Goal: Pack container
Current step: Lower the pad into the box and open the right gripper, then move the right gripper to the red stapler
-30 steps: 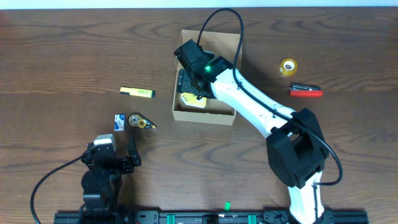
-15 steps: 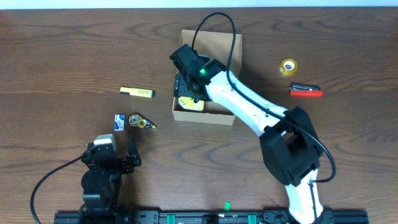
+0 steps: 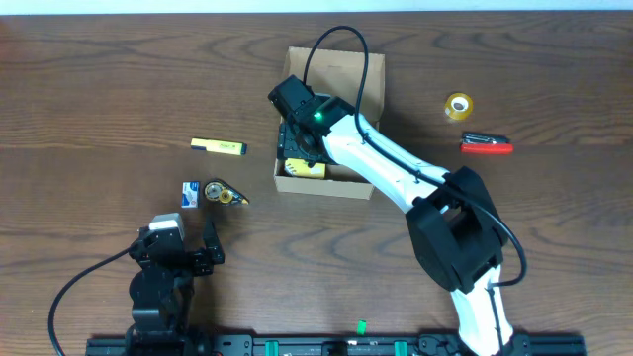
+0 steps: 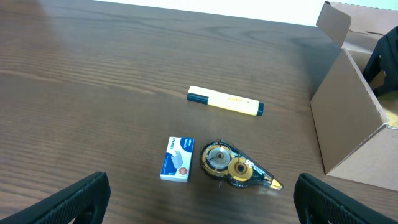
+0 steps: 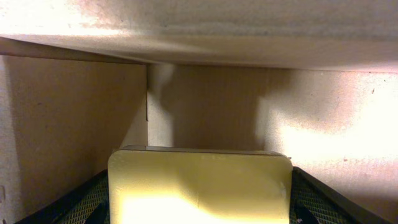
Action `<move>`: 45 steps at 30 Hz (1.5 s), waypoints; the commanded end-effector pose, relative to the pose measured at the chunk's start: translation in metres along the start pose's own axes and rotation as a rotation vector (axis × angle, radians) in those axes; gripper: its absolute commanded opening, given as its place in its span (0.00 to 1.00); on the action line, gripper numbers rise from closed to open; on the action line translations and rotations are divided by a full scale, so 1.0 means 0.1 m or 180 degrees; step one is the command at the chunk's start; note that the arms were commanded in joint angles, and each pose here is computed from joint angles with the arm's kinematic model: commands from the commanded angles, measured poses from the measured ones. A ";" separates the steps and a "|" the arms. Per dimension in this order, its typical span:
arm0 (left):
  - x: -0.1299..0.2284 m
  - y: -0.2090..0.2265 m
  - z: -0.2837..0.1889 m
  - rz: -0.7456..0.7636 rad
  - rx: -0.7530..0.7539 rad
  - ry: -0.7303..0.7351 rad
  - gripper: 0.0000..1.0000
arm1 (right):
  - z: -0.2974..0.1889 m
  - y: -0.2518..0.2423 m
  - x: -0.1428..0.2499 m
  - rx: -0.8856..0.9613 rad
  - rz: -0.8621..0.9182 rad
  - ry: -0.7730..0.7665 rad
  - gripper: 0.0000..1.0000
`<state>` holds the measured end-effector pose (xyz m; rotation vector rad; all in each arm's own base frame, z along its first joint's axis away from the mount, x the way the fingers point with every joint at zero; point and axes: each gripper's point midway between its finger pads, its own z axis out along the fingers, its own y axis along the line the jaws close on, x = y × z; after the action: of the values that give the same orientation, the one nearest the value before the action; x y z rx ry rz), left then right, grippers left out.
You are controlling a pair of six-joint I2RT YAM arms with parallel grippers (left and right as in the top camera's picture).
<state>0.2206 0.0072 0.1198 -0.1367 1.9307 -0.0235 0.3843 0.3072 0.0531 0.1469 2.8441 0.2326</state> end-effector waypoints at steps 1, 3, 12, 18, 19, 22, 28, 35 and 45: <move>0.08 0.04 0.03 0.0034 -0.0065 0.0054 0.95 | 0.03 0.05 0.00 -0.0001 -0.0072 -0.0002 0.56; 0.08 0.04 0.03 0.0034 -0.0065 0.0054 0.95 | 0.03 0.05 0.01 -0.0002 -0.0072 0.0000 0.62; 0.08 0.04 0.03 0.0034 -0.0065 0.0054 0.95 | 0.03 0.06 0.01 -0.0018 -0.0071 0.0014 0.85; 0.08 0.04 0.03 0.0034 -0.0065 0.0054 0.95 | 0.03 0.06 0.02 -0.0023 -0.0073 0.0021 0.91; 0.08 0.04 0.03 0.0034 -0.0065 0.0054 0.95 | 0.03 0.06 0.02 -0.0026 -0.0072 0.0024 0.91; 0.08 0.04 0.03 0.0035 -0.0065 0.0054 0.95 | 0.03 0.06 0.02 -0.0033 -0.0073 0.0033 0.90; 0.08 0.04 0.03 0.0034 -0.0065 0.0054 0.95 | -0.08 0.14 -0.02 -0.0220 -0.0009 0.0062 0.81; 0.08 0.04 0.03 0.0034 -0.0065 0.0054 0.95 | -0.98 0.03 -0.47 -0.0441 0.0063 -0.0432 0.72; 0.08 0.04 0.03 0.0034 -0.0065 0.0054 0.95 | -2.28 -1.25 -0.47 0.0623 0.1024 -0.1184 0.77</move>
<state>0.2206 0.0072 0.1198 -0.1367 1.9307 -0.0235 0.3517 0.1903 0.2373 0.3872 2.6016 0.1134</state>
